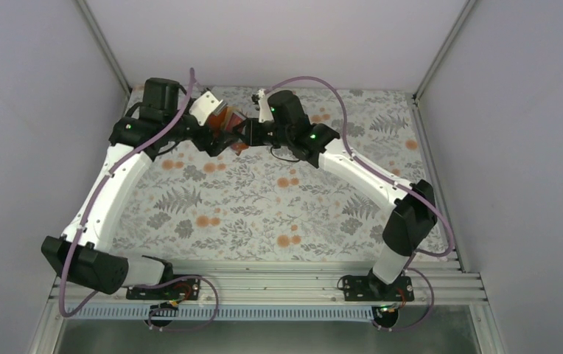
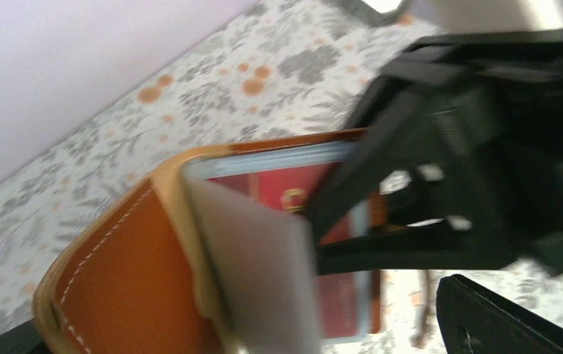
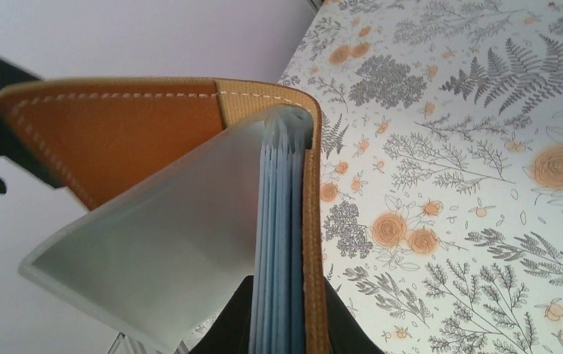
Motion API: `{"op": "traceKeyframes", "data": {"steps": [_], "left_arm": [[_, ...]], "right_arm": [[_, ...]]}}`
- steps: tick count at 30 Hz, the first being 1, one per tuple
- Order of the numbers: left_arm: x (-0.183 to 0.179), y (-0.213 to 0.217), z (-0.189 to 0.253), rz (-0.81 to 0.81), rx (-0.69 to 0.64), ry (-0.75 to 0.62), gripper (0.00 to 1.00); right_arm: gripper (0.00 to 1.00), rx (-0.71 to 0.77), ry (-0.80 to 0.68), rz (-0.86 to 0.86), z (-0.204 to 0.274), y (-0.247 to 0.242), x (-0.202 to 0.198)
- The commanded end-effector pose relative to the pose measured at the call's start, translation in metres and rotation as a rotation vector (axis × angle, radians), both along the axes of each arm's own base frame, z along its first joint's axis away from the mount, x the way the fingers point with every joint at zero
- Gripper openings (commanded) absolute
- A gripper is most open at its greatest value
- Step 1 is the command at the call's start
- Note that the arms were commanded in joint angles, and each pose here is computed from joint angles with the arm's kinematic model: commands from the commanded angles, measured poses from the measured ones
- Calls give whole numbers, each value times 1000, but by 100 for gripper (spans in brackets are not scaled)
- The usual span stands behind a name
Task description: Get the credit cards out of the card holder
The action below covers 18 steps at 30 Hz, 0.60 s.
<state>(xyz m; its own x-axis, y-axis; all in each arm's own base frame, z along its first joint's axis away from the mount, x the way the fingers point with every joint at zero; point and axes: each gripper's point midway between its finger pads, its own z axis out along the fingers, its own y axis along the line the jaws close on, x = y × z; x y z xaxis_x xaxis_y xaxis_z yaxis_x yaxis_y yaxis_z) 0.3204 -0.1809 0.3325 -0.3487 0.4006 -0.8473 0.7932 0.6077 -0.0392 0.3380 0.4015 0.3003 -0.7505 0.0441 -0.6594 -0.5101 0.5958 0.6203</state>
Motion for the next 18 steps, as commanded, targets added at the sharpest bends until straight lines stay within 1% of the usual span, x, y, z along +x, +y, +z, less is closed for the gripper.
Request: {"op": "traceKeyframes", "data": {"steps": [1,3,5,8,9,11,15,17,18], "left_arm": [[31,25,-5,166,127,-64,100],[41,38,-7,237,181,-94,100],[45,51,-7,292,235,-127,98],[43,55,-5,283,262,-162,93],[40,53,-4,264,255,-162,92],[32,47,-2,198,214,-142,89],[2,27,6,8,109,-107,86],[-9,25,14,-34,78,-109,82],[-14,25,17,-49,64,-109,78]], "right_arm": [[4,57,-30,8,30,4,-7],[4,45,-40,19,31,2,-9],[4,37,-49,49,31,0,-12],[4,38,-83,135,32,2,-21],[4,38,-99,170,33,3,-25],[4,51,-170,236,50,-1,-37],[4,51,-265,351,62,-11,-56],[4,55,-316,414,66,-18,-67],[4,58,-337,444,68,-21,-73]]}}
